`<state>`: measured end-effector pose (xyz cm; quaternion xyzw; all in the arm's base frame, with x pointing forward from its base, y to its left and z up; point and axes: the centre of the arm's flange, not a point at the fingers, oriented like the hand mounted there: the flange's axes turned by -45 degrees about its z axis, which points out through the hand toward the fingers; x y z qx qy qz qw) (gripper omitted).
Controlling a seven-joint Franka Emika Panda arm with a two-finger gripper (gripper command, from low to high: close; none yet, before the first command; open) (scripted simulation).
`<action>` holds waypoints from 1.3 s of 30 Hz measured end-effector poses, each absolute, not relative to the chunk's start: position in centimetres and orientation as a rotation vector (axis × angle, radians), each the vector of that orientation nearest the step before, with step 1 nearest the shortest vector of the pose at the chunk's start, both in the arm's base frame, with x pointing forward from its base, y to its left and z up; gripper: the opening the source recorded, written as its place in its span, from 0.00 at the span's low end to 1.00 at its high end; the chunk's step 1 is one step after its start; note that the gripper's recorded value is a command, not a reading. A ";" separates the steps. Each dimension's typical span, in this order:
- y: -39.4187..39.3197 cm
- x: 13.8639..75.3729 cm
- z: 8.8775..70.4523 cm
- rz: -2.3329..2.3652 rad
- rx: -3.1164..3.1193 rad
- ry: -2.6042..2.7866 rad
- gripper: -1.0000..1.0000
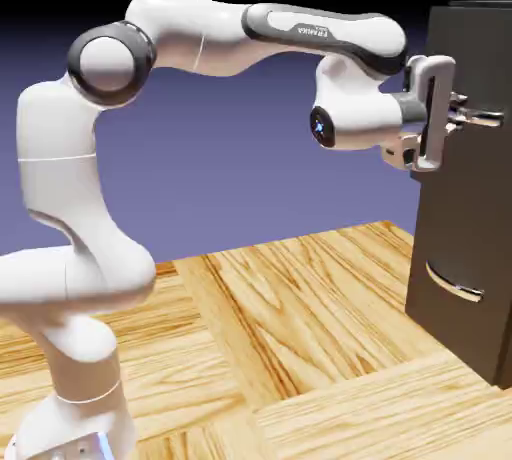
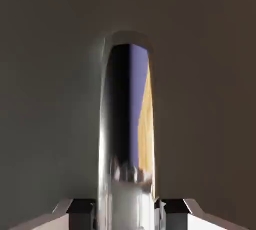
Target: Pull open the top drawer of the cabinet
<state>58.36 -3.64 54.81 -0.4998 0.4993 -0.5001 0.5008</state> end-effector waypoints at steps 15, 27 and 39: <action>-3.8 56.6 57.1 -1.214 -1.158 1.177 0.00; -3.8 53.4 54.8 -1.210 -1.208 1.210 0.00; -3.8 40.2 54.7 -1.209 -1.204 1.212 0.00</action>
